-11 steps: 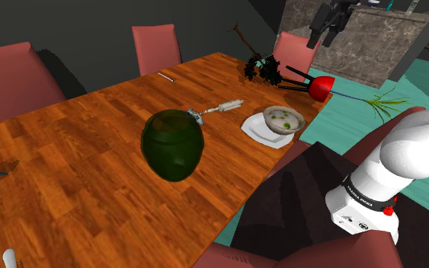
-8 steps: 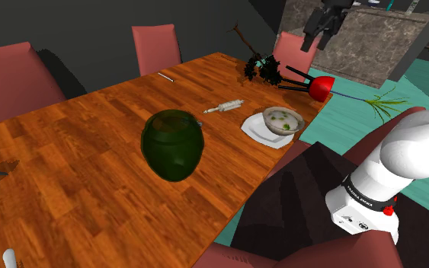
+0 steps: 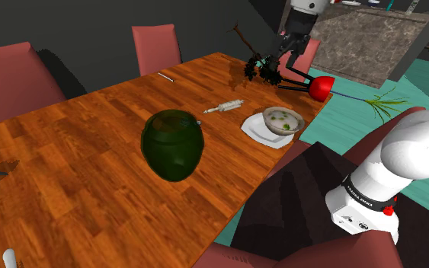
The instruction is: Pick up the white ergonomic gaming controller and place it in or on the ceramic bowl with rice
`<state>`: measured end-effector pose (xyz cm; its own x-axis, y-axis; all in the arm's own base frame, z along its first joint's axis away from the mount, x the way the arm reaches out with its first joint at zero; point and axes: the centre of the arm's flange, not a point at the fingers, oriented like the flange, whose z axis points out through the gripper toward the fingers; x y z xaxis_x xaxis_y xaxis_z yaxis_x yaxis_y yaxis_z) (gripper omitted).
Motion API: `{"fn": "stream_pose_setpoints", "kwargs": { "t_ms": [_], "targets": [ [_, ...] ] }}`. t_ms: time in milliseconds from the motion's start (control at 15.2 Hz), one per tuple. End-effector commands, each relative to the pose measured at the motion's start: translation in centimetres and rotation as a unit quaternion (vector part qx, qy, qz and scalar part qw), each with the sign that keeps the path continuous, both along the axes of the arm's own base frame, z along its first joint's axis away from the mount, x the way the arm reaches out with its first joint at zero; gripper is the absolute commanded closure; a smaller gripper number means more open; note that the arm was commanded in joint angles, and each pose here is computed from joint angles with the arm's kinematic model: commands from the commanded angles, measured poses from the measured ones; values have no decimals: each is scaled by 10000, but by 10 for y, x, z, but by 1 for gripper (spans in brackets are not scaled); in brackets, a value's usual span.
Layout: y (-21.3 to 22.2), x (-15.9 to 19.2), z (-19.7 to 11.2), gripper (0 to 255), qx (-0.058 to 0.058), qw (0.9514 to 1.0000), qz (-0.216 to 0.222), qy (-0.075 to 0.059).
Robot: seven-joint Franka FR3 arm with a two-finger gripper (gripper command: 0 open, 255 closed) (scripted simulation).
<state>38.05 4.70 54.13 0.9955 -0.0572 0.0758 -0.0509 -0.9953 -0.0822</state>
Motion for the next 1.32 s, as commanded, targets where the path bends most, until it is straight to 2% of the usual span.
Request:
{"fn": "stream_pose_setpoints", "kwargs": {
  "t_ms": [0,1254],
  "targets": [
    [10,17,-20,0,7,10000,-49,-15],
    [109,171,-189,0,51,9988,-478,-81]
  ]
}}
